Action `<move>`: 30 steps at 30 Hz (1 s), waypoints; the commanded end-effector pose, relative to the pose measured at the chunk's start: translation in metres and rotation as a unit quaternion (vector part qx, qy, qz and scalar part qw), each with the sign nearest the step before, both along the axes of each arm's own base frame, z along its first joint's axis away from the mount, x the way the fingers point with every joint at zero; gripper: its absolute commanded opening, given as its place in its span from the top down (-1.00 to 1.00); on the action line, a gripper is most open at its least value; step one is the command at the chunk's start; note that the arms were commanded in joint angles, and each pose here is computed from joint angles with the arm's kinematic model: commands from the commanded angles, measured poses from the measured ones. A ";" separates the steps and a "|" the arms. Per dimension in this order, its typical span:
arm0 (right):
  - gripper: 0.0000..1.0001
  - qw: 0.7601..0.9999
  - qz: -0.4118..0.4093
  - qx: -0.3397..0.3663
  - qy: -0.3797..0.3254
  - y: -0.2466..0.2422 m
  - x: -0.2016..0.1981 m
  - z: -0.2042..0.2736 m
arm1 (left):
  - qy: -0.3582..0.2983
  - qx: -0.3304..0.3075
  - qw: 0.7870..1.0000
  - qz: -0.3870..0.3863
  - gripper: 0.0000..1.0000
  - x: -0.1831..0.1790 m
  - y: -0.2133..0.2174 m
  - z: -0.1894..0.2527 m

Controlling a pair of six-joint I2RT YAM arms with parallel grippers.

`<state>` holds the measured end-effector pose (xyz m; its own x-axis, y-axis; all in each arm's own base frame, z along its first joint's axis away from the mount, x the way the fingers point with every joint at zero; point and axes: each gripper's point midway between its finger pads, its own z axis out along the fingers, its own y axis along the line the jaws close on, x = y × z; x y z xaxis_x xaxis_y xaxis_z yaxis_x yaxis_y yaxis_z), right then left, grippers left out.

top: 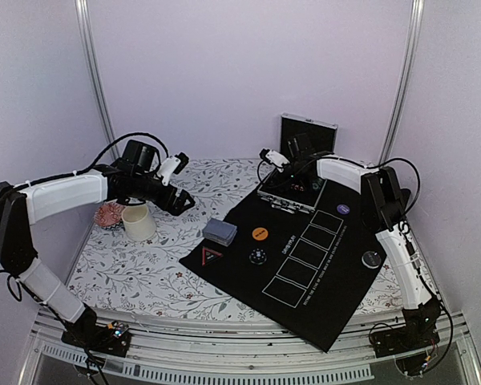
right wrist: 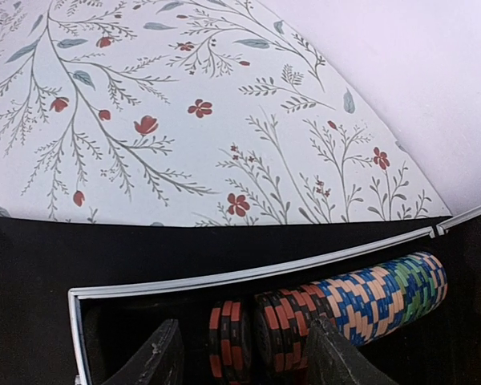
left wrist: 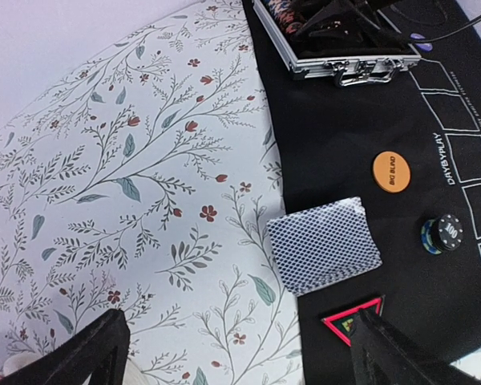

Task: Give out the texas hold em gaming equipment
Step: Pick up the pile of poker chips from the chip case.

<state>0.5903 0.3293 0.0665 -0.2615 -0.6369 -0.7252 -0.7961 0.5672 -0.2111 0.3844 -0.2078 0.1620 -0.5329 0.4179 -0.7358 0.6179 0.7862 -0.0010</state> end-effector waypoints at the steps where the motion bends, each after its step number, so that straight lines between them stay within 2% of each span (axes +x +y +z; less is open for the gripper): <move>1: -0.08 1.000 -0.013 -0.025 -0.010 -0.009 0.011 -0.018 | -0.001 -0.012 1.000 0.002 -0.96 0.006 0.000 0.004; 8: 0.02 0.998 -0.009 -0.052 0.025 -0.012 -0.002 -0.046 | 0.001 -0.012 1.000 0.001 -0.96 0.006 0.000 0.003; 16: 0.12 0.993 0.049 -0.098 0.048 0.006 -0.038 -0.056 | 0.003 -0.014 1.000 0.000 -0.96 0.005 0.000 0.002; 26: 0.09 0.994 0.014 -0.110 -0.009 -0.004 -0.016 -0.023 | 0.010 -0.024 1.000 -0.010 -0.96 0.003 -0.004 0.002; 30: 0.03 0.995 -0.012 -0.103 -0.003 -0.019 -0.006 -0.024 | 0.011 -0.025 1.000 -0.009 -0.96 0.002 -0.004 0.001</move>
